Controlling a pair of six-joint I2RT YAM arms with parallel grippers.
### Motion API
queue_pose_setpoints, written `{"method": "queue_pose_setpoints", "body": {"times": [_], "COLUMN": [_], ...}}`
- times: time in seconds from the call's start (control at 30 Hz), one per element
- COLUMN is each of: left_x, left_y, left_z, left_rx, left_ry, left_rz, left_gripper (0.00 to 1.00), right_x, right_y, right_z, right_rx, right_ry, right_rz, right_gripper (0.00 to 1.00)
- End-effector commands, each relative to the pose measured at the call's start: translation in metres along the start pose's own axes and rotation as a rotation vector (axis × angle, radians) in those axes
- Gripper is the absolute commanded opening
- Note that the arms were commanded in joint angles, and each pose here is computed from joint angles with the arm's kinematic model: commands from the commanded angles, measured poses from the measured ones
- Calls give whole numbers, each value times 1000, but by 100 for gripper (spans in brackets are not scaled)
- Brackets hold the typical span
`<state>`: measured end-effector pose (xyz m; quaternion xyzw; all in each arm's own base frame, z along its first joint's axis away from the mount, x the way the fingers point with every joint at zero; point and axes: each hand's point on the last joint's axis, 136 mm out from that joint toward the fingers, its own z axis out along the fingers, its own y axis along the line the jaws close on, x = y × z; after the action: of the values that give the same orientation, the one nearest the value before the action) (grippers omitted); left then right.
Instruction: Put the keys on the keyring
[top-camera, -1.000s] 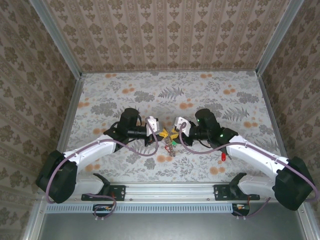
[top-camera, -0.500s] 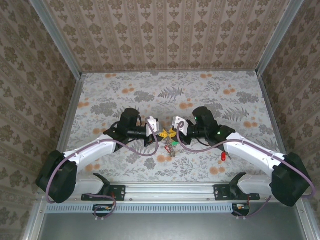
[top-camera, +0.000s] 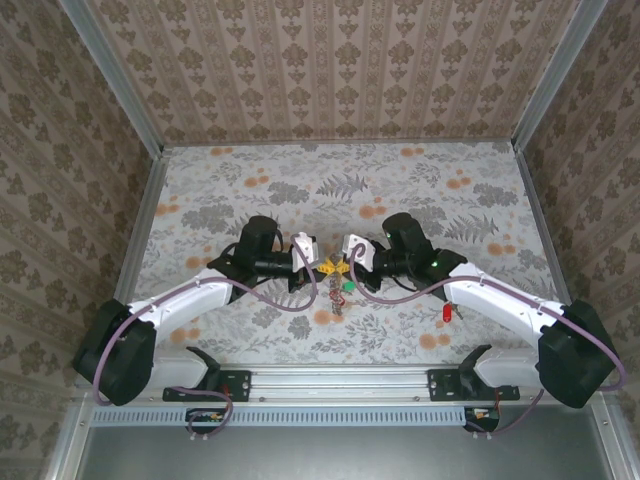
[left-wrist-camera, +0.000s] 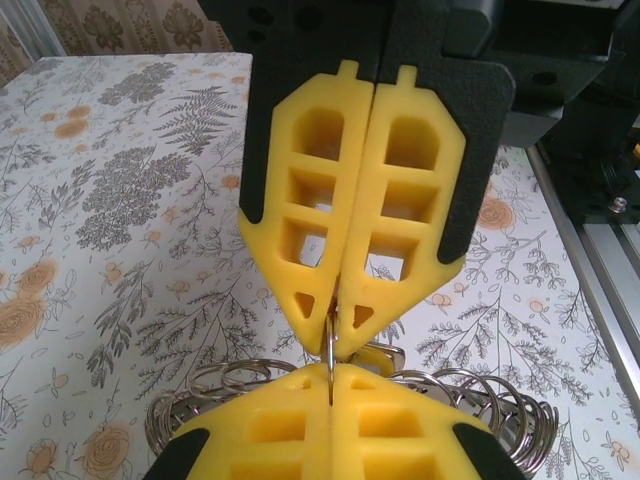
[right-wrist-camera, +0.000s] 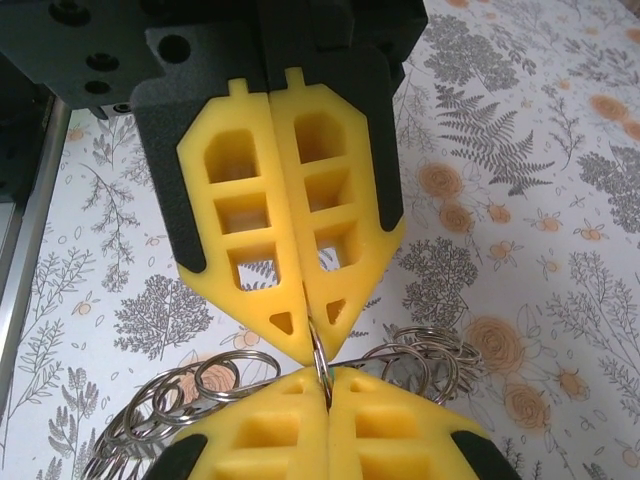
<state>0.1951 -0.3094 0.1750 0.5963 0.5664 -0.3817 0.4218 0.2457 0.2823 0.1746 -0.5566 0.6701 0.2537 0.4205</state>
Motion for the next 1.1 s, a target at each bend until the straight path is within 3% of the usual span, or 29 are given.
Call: {"method": "queue_pose_setpoints", "body": {"times": [0.0, 0.1, 0.3, 0.73, 1.07], "left_x": [-12, -10, -9, -13, -14], "left_y": [-3, -1, 2, 2, 5], "left_z": [-1, -2, 0, 4, 7], "left_rx": [29, 19, 16, 30, 37], "left_ry": [-15, 11, 53, 72, 73], "left_rz": [49, 54, 73, 96, 100], "left_gripper": [10, 18, 20, 20, 14], "right_x": [-10, -12, -16, -21, -24], "right_y": [-5, -4, -3, -2, -2], "right_z": [-4, -6, -8, -9, -8], "right_rx": [-2, -4, -14, -25, -33], "right_ry": [5, 4, 18, 28, 23], "right_rz": [-12, -16, -7, 4, 6], "right_gripper": [0, 1, 2, 4, 5]}}
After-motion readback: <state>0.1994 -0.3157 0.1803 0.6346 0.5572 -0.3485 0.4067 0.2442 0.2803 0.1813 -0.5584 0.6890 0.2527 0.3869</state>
